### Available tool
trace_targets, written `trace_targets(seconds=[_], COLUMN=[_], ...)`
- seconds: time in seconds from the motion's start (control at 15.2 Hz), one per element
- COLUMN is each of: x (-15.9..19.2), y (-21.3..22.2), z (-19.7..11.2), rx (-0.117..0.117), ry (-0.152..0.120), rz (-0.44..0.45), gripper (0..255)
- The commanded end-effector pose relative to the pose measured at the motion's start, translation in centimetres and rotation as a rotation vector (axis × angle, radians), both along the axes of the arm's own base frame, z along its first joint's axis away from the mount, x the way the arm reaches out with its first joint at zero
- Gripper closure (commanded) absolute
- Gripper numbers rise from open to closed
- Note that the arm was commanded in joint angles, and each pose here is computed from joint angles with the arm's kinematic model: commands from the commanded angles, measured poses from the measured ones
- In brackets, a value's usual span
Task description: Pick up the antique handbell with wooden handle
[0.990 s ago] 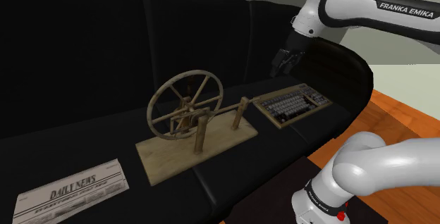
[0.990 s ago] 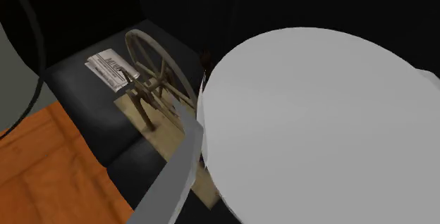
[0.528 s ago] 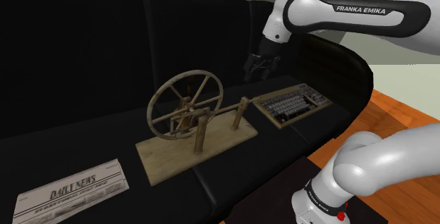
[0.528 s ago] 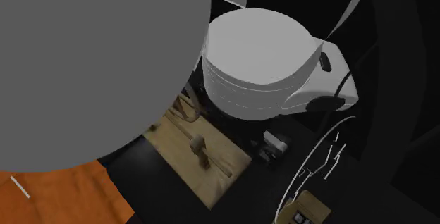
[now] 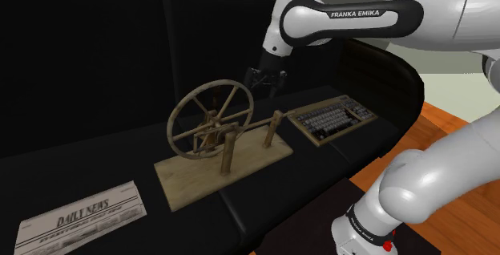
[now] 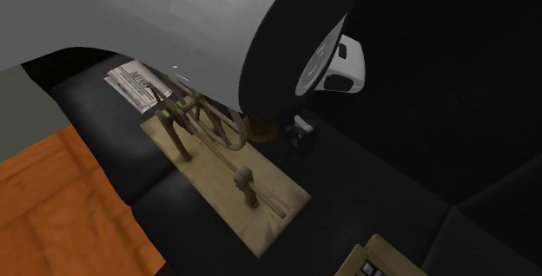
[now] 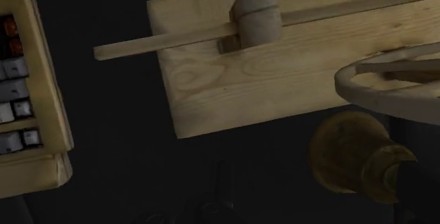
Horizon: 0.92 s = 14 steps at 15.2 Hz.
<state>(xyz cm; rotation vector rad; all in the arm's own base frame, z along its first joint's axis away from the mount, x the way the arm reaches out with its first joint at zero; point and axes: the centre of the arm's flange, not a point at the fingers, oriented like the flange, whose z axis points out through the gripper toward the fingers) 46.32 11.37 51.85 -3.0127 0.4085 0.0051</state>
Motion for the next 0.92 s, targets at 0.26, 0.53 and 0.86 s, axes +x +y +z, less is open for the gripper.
trace_targets(seconds=[0.26, 0.53, 0.86], x=[5.7, 9.6, 13.1], y=[4.2, 7.0, 9.2], z=[-3.5, -5.9, -8.6], rx=[0.029, 0.048, 0.064], ry=[0.047, 0.077, 0.104], rz=[-0.090, -0.148, -0.199], gripper=[0, 0, 0])
